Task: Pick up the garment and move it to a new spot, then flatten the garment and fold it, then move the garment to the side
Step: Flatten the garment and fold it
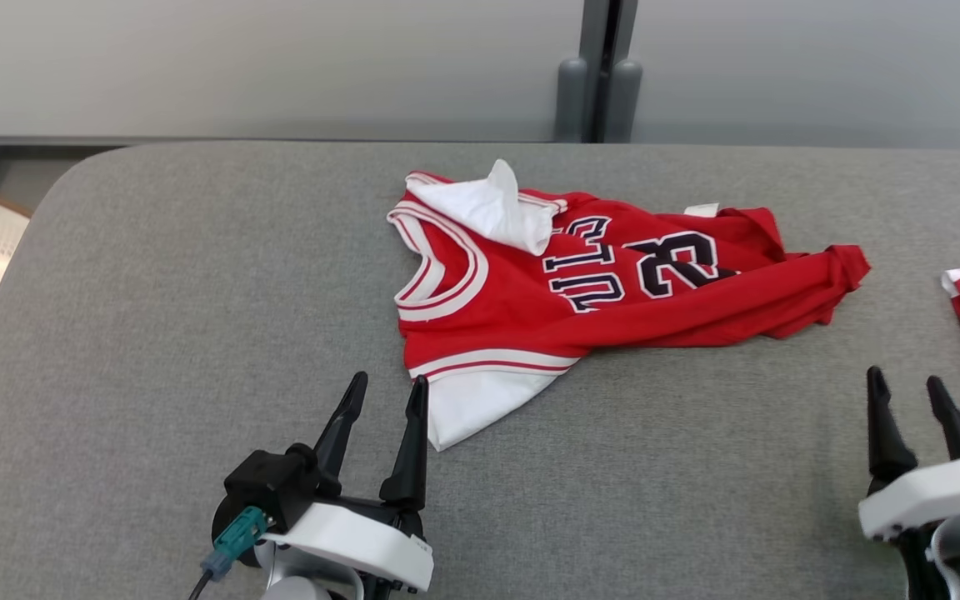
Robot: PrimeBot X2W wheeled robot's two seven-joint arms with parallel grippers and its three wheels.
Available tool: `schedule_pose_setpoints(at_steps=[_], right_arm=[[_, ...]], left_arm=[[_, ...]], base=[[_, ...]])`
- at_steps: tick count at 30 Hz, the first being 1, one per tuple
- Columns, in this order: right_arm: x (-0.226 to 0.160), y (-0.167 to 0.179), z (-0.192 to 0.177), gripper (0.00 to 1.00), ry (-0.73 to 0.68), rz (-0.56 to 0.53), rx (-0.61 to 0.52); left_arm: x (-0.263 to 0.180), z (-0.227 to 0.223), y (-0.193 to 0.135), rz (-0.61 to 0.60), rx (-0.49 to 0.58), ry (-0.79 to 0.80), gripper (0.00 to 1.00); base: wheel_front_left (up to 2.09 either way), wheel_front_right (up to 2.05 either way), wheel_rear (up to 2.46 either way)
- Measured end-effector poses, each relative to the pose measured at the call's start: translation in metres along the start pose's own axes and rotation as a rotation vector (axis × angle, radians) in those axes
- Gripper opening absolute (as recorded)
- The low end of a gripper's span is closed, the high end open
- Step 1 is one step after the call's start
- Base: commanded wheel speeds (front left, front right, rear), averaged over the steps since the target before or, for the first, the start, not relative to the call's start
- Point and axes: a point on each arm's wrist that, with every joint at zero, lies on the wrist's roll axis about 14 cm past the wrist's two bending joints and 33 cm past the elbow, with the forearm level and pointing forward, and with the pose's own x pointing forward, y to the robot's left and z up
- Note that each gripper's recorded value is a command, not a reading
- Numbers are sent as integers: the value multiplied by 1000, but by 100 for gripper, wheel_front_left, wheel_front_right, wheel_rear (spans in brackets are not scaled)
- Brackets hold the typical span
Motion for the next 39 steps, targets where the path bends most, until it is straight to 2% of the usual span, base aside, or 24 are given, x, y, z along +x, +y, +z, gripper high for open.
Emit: schedule_pose_setpoints(at_steps=[4,10,21,22,23,24,31,39], right_arm=[[24,-5,-6,100,60,-15,39],[49,-1,-33,100,205,18,-11],[75,15,-45,100,246,79,-42],[77,17,-45,57,247,83,-41],[78,17,-46,31,249,86,-43],[80,18,-46,0,248,89,-42],[85,16,-38,0,221,94,-51],[67,22,-4,0,101,128,-85]], left_arm=[[4,-3,5,16,3,11,100],[6,-5,17,58,5,20,100],[3,-3,35,122,16,14,100],[3,-3,36,124,17,15,100],[3,-3,36,125,17,16,100],[3,-4,37,129,16,18,100],[5,-7,37,132,12,26,100],[1,6,30,109,8,-11,100]], base=[[0,0,0],[0,0,0],[0,0,0],[0,0,0],[0,0,0],[0,0,0],[0,0,0],[0,0,0]])
